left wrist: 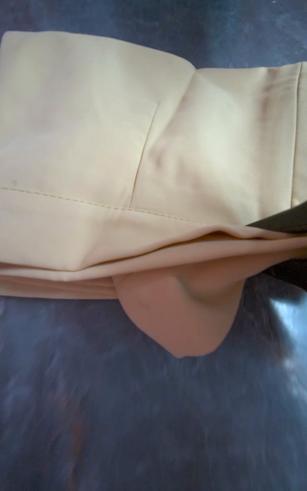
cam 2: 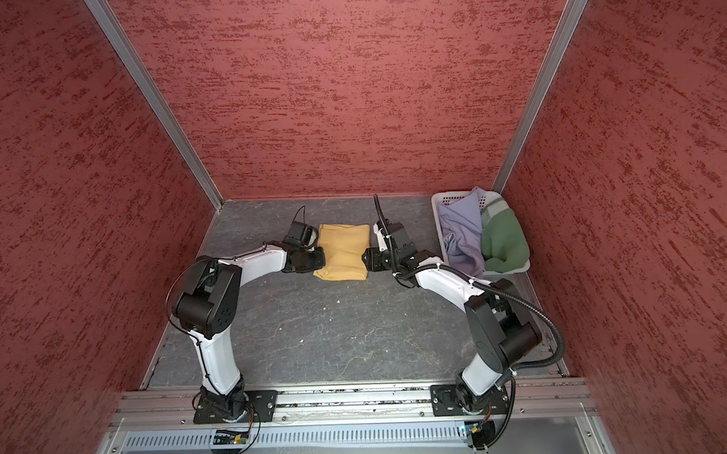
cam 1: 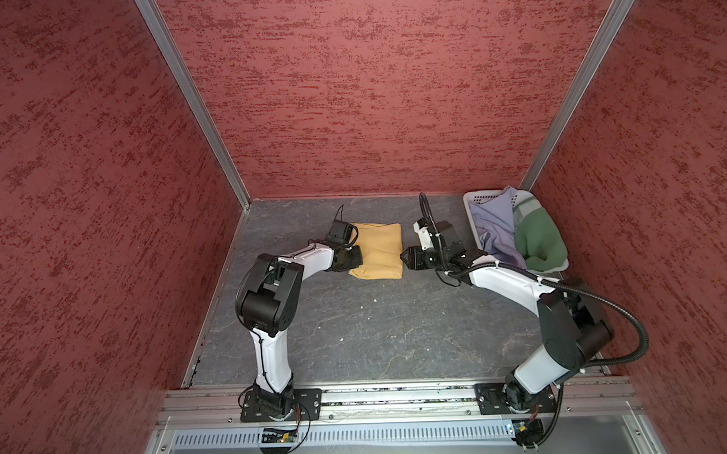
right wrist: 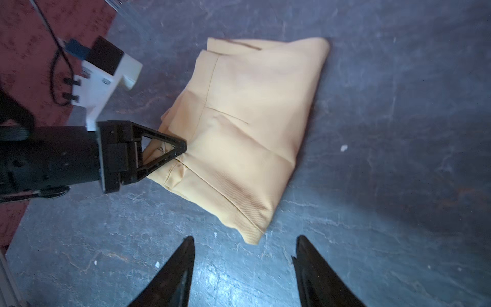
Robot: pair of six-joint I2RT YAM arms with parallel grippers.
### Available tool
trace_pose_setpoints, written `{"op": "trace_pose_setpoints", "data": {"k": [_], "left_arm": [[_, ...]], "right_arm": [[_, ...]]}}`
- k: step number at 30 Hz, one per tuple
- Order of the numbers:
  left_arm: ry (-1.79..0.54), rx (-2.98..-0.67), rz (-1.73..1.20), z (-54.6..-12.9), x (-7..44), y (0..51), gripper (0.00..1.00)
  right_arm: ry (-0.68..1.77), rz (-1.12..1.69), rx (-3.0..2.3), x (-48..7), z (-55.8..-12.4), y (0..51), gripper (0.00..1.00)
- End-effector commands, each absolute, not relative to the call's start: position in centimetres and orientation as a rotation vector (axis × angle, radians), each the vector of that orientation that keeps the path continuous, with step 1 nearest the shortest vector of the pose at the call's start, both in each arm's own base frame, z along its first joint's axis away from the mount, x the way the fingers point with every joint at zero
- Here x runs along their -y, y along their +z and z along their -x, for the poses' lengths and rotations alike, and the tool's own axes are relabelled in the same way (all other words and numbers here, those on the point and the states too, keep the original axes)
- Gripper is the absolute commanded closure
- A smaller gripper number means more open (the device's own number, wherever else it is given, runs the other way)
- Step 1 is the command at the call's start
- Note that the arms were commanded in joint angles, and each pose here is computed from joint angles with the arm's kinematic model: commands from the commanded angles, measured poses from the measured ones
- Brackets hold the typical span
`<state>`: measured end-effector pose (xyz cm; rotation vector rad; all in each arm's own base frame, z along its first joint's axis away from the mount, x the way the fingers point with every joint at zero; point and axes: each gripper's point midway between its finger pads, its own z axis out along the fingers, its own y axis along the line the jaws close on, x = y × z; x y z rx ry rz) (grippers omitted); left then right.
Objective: Fold and stack the skirts
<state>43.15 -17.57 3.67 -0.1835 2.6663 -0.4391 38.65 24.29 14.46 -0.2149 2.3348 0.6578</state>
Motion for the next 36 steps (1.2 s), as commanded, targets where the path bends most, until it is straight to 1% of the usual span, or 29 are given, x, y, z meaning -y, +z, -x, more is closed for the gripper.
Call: {"op": "trace_pose_setpoints", "data": {"k": [1, 6, 13, 18, 22, 29, 31, 32, 33, 34, 36], "left_arm": [[-0.290, -2.647, 0.175, -44.2, 13.8, 5.9, 1.00], [-0.163, -2.636, 0.235, -46.7, 8.7, 6.8, 1.00], [0.045, -2.654, 0.251, -49.8, 3.2, 7.2, 1.00], [0.123, -2.668, 0.253, -51.8, 1.1, 6.8, 1.00], [0.169, -2.677, 0.216, -53.0, 0.7, 6.0, 1.00], [0.293, -2.713, 0.205, -53.0, -0.7, 4.3, 0.97], [0.330, -2.713, 0.216, -52.9, -1.5, 4.1, 0.91], [0.340, -2.711, 0.222, -52.8, -1.7, 4.1, 0.85], [0.341, -2.709, 0.225, -52.8, -1.9, 4.1, 0.74], [0.338, -2.704, 0.226, -52.8, -2.0, 4.1, 0.66], [0.334, -2.693, 0.225, -52.9, -2.1, 4.2, 0.53]], "right_arm": [[0.564, 0.234, -2.311, -23.1, -39.1, 16.0, 0.36], [0.538, 0.232, -2.285, -22.6, -39.1, 17.1, 0.34], [0.475, 0.232, -2.304, -21.6, -38.8, 16.1, 0.34], [0.459, 0.226, -2.318, -21.2, -38.4, 15.6, 0.34], [0.450, 0.226, -2.315, -21.0, -38.2, 15.7, 0.34], [0.448, 0.224, -2.310, -20.8, -38.1, 16.0, 0.34], [0.446, 0.223, -2.311, -20.8, -38.1, 15.9, 0.34], [0.448, 0.224, -2.311, -20.8, -38.1, 16.0, 0.34], [0.449, 0.226, -2.310, -20.9, -38.1, 16.0, 0.34], [0.448, 0.226, -2.311, -20.9, -38.1, 15.9, 0.34], [0.450, 0.227, -2.311, -20.9, -38.1, 15.9, 0.34]]}}
